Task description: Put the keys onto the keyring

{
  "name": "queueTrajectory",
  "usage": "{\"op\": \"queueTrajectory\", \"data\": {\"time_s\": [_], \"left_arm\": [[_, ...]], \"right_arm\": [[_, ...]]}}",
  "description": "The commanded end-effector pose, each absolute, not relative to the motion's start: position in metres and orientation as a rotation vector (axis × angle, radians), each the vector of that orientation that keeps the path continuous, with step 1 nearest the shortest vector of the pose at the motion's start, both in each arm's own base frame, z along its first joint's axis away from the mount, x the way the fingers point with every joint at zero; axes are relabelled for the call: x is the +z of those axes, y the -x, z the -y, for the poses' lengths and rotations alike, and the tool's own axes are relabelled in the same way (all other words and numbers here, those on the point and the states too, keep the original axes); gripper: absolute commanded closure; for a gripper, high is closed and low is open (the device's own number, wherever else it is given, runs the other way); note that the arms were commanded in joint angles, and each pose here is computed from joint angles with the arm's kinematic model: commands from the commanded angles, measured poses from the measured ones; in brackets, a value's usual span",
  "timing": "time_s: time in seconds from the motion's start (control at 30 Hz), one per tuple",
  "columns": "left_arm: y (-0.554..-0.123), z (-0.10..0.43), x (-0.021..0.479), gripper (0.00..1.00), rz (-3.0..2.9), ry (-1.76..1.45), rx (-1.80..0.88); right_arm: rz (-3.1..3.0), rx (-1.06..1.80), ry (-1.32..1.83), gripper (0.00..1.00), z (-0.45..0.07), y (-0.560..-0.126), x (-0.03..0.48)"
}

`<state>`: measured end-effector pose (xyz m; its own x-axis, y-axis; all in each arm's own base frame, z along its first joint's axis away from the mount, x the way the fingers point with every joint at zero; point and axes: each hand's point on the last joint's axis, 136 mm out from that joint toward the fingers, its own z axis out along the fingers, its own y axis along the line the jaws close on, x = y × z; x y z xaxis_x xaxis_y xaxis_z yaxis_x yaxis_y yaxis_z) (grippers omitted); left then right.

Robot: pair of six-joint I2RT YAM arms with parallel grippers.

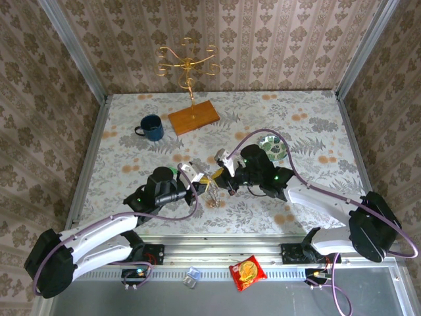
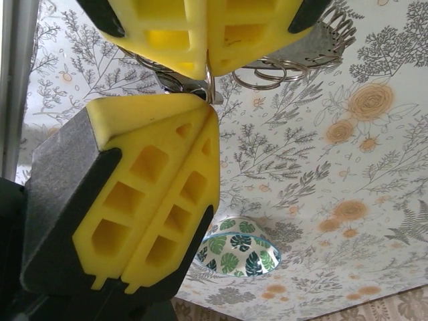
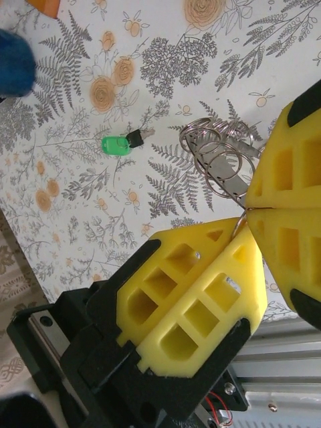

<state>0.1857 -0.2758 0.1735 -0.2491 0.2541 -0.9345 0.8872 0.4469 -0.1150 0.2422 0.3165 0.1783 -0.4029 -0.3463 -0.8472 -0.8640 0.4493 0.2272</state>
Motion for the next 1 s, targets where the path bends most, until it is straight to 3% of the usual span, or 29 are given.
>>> {"op": "queueTrajectory", "data": {"time_s": [0.0,0.27,0.6,0.97], "left_arm": [[-0.185,0.278,0.190,1.00,-1.661,-0.994,-0.825],[-0.185,0.278,0.187,1.00,-1.662,-1.002,-0.801],[-0.185,0.277,0.183,1.00,-1.664,-1.007,-0.774],[-0.185,0.276,0.186,1.00,-1.642,-0.996,-0.766]], "right_arm": [[-1.964,0.879,0.935,1.00,-0.320,-0.256,0.187],[-1.984,0.905,0.876,1.00,-0.320,-0.259,0.189],[-1.998,0.925,0.843,0.92,-0.317,-0.261,0.186],[-2.044,0.908,0.832,0.93,-0.315,-0.263,0.176]]}}
